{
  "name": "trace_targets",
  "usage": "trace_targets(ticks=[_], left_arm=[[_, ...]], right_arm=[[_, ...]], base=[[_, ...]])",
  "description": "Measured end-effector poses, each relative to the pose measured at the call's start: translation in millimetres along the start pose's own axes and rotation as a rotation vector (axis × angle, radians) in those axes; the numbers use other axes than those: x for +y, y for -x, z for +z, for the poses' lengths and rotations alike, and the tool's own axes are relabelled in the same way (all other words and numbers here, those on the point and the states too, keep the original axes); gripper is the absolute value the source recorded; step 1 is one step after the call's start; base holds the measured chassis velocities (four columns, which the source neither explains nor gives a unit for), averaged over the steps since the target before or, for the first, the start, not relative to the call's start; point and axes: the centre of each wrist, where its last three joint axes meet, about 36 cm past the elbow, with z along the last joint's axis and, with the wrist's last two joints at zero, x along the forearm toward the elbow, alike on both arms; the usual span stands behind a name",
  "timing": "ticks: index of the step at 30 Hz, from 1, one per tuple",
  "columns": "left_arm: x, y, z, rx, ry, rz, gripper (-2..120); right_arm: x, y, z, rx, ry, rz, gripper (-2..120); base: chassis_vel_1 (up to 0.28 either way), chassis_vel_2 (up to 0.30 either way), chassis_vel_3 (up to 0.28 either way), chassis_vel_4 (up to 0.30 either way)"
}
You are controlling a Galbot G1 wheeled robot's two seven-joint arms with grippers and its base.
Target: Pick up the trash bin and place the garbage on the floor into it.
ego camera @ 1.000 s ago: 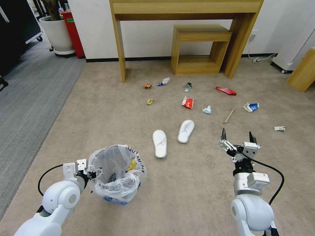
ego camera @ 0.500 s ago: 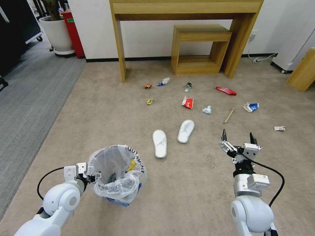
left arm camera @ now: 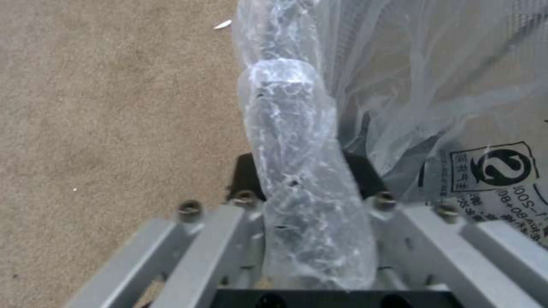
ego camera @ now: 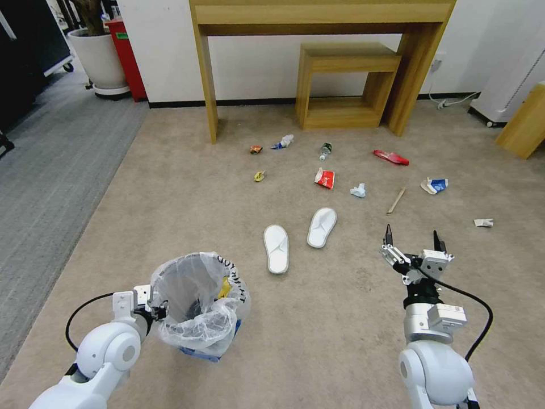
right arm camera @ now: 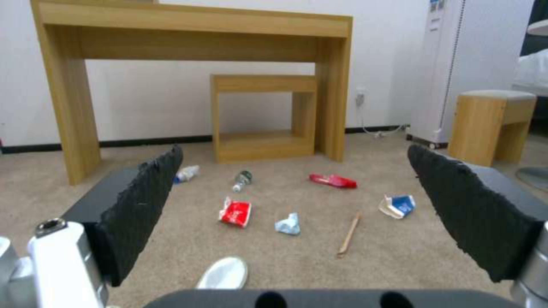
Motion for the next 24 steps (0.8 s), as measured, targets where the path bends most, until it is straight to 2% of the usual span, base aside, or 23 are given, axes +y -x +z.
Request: trace_targets(ticks=[1, 3, 5, 13, 24], left_arm=[[0.0, 0, 0.0, 0.0, 0.0, 0.0, 20], [-0.5, 0, 1.7, -0.002, -0.003, 0.004, 9], [-0.7, 0, 2.1, -0.002, -0.004, 0.01, 5], [-2.2, -3, 1.0, -0.02, -0.027, 0.017, 5], [-0.6, -37, -20.5, -0.073, -0.062, 0.027, 1]], right_arm=[[0, 0, 0, 0.0, 0.0, 0.0, 100], [1, 0, 0, 0.001, 0.001, -0.002, 100], [1, 1, 0, 0.0, 0.0, -0.004, 100], [0, 2, -1, 0.011, -0.005, -0.009, 100], [-1, 3, -5, 0.015, -0.006, -0.019, 100]], base=[[0.0, 0.0, 0.0, 0.0], [0.0, 0.0, 0.0, 0.0], [0.0, 0.0, 0.0, 0.0], [0.0, 0.0, 0.0, 0.0], [0.0, 0.0, 0.0, 0.0]])
